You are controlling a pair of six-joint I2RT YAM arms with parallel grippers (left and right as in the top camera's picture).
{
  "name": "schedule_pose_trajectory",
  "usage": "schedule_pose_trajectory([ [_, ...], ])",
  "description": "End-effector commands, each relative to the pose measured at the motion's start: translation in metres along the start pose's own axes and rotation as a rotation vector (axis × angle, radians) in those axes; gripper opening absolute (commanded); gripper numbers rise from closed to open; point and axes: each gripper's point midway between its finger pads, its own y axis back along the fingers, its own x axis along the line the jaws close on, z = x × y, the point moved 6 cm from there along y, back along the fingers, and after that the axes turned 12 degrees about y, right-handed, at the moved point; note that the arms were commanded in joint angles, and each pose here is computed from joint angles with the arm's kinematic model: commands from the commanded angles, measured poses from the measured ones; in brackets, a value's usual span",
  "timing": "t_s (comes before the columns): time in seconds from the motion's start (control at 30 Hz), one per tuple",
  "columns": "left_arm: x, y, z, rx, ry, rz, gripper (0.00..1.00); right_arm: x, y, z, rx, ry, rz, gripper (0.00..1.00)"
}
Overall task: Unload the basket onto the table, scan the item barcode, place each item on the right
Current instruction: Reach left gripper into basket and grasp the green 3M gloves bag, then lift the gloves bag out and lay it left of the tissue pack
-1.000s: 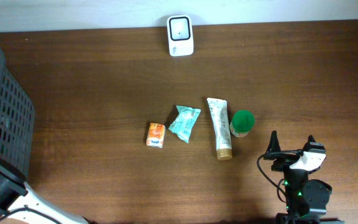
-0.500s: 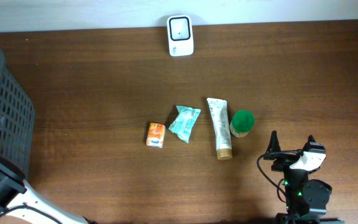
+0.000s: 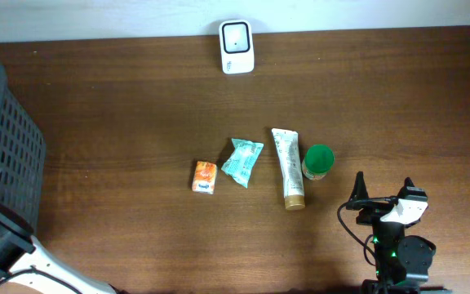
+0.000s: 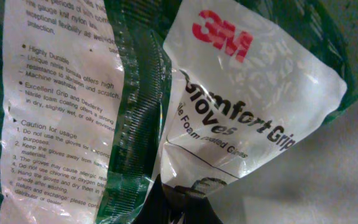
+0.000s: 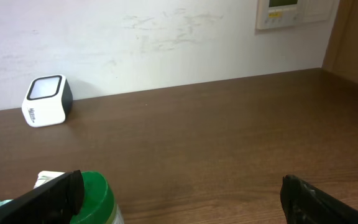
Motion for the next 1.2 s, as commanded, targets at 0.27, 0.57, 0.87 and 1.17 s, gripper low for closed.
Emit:
schedule_pose_trajectory([
  [0.27,0.019,0.106,0.003,-0.236,0.165,0.013,0.0,-0.002,0.0,-0.003,0.009,0.0,-0.017,0.98],
  [0.57,0.03,0.192,0.002,-0.462,0.198,0.037,0.0,-0.002,0.0,-0.003,0.009,0.0,-0.017,0.98],
  [0.87,-0.005,0.32,0.005,-0.868,0.157,0.042,0.0,-0.002,0.0,-0.003,0.009,0.0,-0.017,0.98],
  [1.17,-0.091,0.458,-0.043,-1.285,-0.016,-0.128,0.0,-0.002,0.0,-0.003,0.009,0.0,-0.017,0.98],
])
